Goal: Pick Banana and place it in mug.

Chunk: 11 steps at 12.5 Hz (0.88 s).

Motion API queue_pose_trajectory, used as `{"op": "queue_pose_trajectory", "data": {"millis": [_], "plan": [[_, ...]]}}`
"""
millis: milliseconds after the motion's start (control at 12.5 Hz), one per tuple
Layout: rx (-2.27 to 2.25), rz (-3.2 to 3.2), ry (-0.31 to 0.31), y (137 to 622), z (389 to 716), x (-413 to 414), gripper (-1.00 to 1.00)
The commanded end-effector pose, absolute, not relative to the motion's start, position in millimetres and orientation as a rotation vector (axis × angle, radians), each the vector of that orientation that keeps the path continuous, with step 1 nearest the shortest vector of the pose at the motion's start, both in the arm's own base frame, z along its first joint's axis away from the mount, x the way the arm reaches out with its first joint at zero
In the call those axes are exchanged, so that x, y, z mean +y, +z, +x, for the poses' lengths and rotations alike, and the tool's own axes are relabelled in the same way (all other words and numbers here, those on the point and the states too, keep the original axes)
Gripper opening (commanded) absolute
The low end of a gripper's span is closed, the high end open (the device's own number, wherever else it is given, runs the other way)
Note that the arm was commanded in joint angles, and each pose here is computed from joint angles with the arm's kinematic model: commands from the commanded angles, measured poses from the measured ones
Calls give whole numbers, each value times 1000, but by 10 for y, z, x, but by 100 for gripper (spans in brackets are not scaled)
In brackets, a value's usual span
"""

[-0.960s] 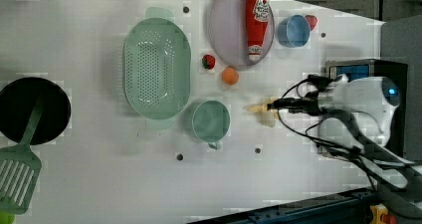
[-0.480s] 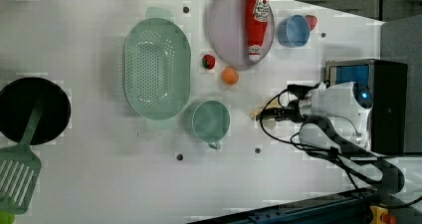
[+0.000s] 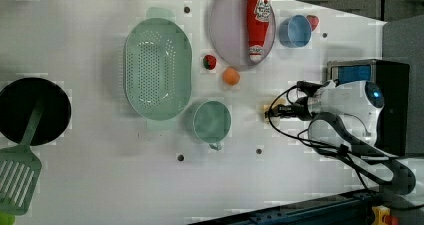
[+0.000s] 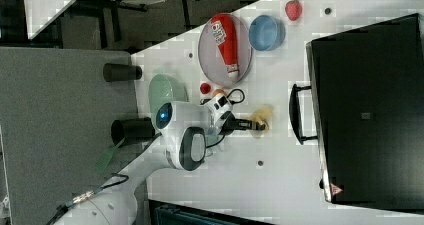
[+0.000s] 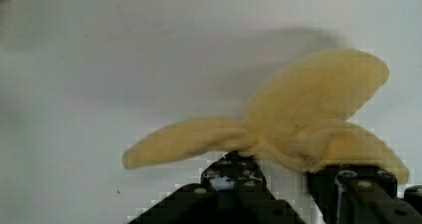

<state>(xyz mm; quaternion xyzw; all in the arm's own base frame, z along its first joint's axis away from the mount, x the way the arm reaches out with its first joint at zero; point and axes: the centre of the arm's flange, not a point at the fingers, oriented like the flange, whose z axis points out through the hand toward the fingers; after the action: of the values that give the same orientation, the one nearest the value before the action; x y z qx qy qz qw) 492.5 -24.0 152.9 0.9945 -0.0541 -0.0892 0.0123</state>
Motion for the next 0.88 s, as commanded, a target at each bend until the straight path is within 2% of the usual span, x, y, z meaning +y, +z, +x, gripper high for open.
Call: {"op": "queue_pose_trajectory", "data": {"millis": [80, 160, 240, 480, 560, 880], "plan": [[-150, 3128, 54, 2550, 5267, -245, -30], [-153, 3130, 110, 2803, 5295, -239, -30], [-149, 3133, 133, 3102, 5301, -220, -30], [-114, 3145, 12, 3764, 5218, -55, -30], [-128, 3145, 2, 4025, 5211, 17, -30], [-187, 3137, 34, 4882, 5115, 494, -30]]}}
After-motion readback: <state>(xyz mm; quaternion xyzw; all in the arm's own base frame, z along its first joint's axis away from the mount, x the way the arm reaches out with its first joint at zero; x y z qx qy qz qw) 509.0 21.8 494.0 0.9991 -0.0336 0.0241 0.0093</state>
